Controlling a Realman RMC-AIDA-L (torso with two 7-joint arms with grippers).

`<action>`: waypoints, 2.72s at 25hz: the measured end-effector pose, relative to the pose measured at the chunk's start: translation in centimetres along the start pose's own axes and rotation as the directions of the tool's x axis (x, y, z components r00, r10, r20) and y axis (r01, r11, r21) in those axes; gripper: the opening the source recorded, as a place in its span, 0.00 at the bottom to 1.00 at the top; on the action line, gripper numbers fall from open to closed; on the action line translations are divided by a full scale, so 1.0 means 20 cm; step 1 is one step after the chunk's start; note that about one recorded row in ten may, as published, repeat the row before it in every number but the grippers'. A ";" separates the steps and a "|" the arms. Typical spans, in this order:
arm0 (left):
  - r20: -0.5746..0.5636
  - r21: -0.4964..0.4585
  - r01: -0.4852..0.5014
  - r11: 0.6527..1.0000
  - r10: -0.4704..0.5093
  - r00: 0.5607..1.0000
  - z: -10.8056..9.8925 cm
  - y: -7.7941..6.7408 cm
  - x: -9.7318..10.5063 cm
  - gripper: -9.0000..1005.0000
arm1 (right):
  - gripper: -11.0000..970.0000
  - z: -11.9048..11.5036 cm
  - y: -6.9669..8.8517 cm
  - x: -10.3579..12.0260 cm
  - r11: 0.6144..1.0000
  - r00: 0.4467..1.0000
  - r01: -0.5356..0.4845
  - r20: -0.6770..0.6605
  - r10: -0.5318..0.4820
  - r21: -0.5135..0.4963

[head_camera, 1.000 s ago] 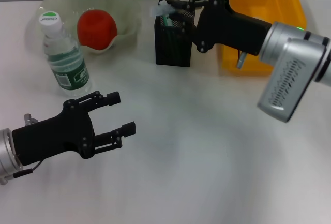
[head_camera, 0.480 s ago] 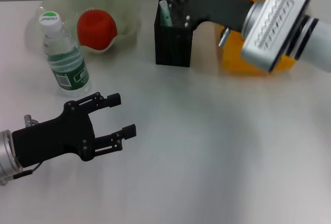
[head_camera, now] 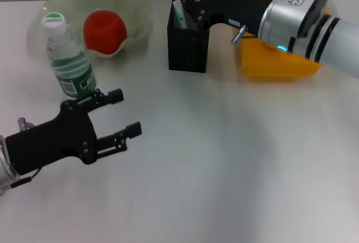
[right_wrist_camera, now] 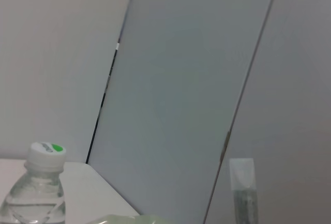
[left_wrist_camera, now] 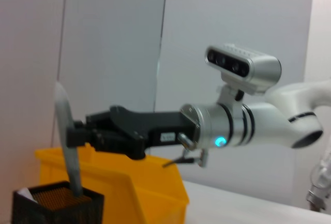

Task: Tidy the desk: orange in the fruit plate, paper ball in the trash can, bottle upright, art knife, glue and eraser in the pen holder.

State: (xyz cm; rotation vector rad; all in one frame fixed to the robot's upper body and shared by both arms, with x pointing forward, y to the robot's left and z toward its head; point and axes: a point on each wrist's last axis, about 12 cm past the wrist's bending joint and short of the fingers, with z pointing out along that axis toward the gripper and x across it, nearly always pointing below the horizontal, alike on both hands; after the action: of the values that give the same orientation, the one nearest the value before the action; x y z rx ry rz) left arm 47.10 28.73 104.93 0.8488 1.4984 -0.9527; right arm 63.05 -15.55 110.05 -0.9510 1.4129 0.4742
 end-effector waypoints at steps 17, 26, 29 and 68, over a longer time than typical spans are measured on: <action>0.068 -0.107 -0.002 0.994 0.010 0.998 0.00 0.02 0.01 0.78 | 0.14 0.00 -0.01 0.02 0.975 0.975 -0.221 -0.025 0.221 0.031; 0.068 -0.127 -0.012 0.992 0.020 0.998 -0.01 0.02 0.01 0.78 | 0.14 0.00 -0.01 0.02 0.970 0.970 -0.240 -0.022 0.241 0.028; 0.067 -0.127 -0.012 0.992 0.021 0.998 -0.01 0.02 0.01 0.78 | 0.14 0.00 -0.01 0.02 0.966 0.966 -0.257 -0.023 0.257 0.030; -0.064 -0.003 -0.006 1.000 0.006 0.998 -0.04 0.07 -0.01 0.78 | 0.85 -0.57 0.21 0.11 0.855 0.886 -0.416 0.077 0.458 -0.310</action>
State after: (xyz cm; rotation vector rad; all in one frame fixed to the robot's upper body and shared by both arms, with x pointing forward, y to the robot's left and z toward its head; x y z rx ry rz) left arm 48.00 29.94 105.02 0.8882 1.5512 -0.9260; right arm 53.14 -22.62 108.13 -0.7928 1.4484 1.0972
